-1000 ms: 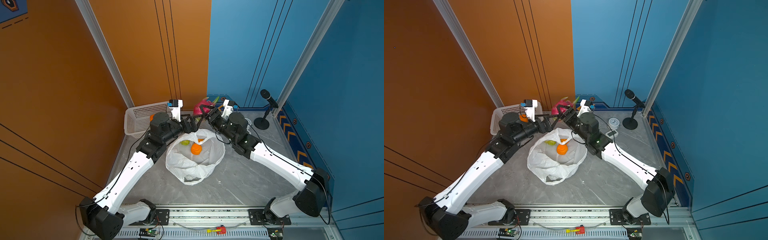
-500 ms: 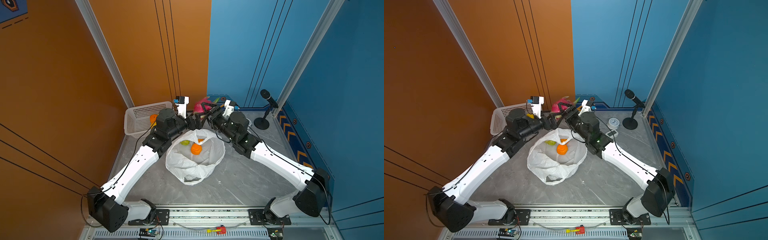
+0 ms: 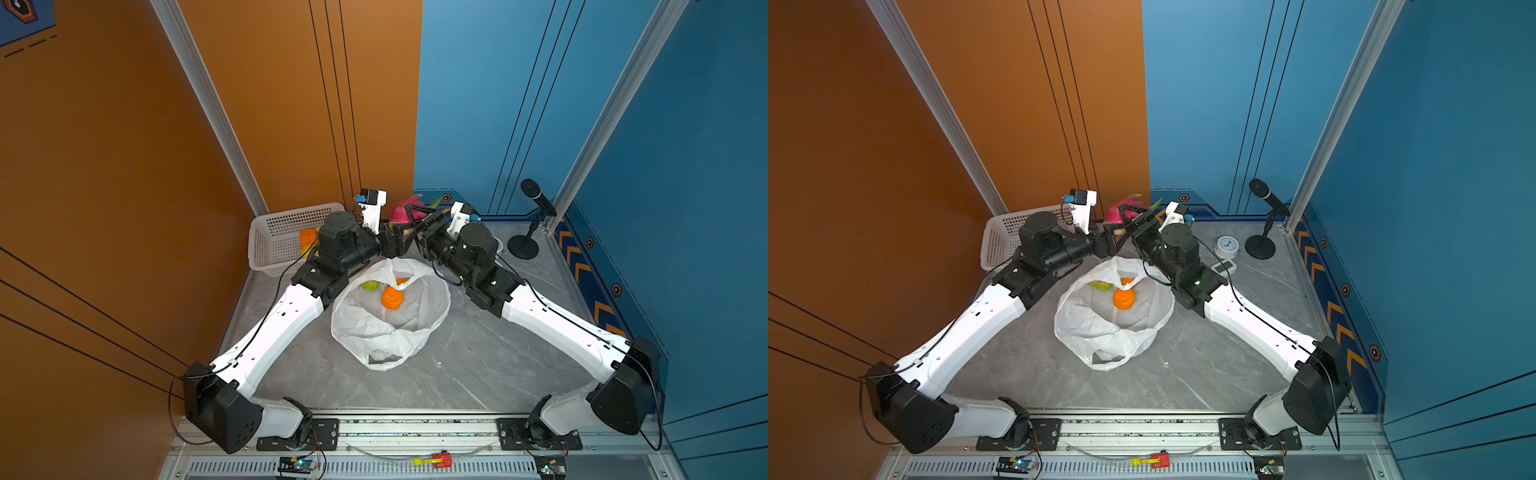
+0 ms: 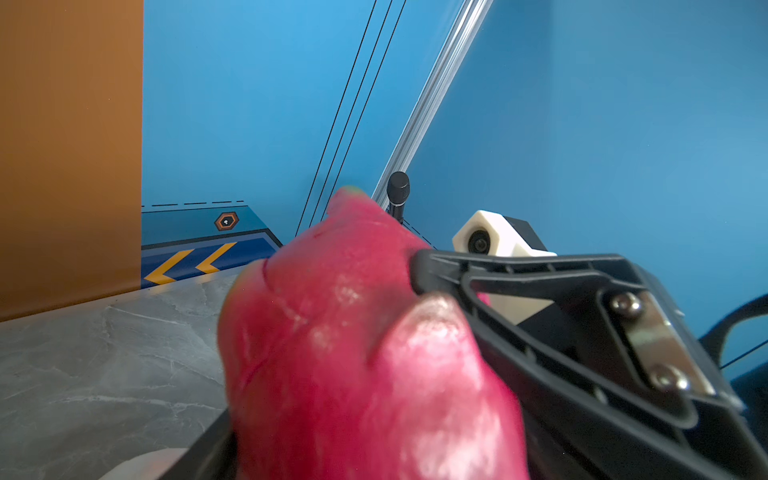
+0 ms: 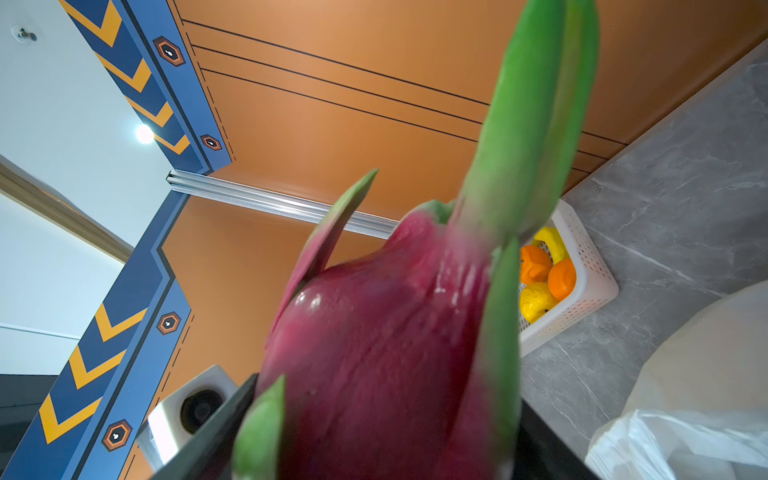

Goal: Untie the knot of the plastic bag and take out the fruit
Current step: 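Carry the dragon fruit to the basket with the left gripper while the right draws back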

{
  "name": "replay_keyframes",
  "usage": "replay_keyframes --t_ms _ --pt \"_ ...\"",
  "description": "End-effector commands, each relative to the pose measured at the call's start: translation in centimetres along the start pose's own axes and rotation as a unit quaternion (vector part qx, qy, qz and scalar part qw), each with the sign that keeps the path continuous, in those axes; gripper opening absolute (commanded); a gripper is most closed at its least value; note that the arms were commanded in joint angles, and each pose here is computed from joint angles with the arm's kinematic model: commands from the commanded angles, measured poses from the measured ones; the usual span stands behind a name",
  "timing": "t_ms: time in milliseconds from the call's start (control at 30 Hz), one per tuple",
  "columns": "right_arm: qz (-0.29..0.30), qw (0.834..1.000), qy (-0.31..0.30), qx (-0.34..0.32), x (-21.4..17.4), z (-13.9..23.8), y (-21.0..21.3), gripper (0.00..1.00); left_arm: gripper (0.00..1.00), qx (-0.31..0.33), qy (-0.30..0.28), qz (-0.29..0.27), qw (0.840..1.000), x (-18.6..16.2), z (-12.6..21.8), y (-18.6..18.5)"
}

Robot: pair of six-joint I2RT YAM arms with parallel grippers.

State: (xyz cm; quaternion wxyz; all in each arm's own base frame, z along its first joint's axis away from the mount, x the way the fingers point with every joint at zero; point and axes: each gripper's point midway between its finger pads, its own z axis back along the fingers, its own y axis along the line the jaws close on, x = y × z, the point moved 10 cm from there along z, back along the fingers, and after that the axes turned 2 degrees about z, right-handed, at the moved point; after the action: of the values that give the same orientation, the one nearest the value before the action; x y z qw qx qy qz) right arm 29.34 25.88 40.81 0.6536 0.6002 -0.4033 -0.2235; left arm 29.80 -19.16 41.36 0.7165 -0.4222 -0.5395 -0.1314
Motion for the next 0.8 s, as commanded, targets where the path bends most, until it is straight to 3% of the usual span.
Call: replay_keyframes --t_ms 0,200,467,600,767 --pt "0.022 0.999 0.019 0.025 0.2 1.8 2.5 0.80 0.65 0.015 -0.047 -0.020 0.999 2.5 0.9 -0.4" --pt "0.045 0.999 -0.017 0.023 1.7 3.0 2.5 1.00 0.58 0.089 -0.049 -0.032 0.994 3.8 2.5 0.9" --pt "0.073 0.997 -0.033 -0.004 3.7 3.8 1.6 1.00 0.57 0.176 -0.060 -0.042 0.982 6.1 5.1 3.8" --pt "0.096 0.995 -0.024 -0.026 4.1 4.0 1.0 1.00 0.56 0.281 -0.010 -0.049 0.958 6.3 6.0 5.7" --pt "0.114 0.992 -0.014 -0.048 4.7 3.7 0.1 1.00 0.56 0.352 0.033 -0.050 0.934 6.7 6.5 8.0"
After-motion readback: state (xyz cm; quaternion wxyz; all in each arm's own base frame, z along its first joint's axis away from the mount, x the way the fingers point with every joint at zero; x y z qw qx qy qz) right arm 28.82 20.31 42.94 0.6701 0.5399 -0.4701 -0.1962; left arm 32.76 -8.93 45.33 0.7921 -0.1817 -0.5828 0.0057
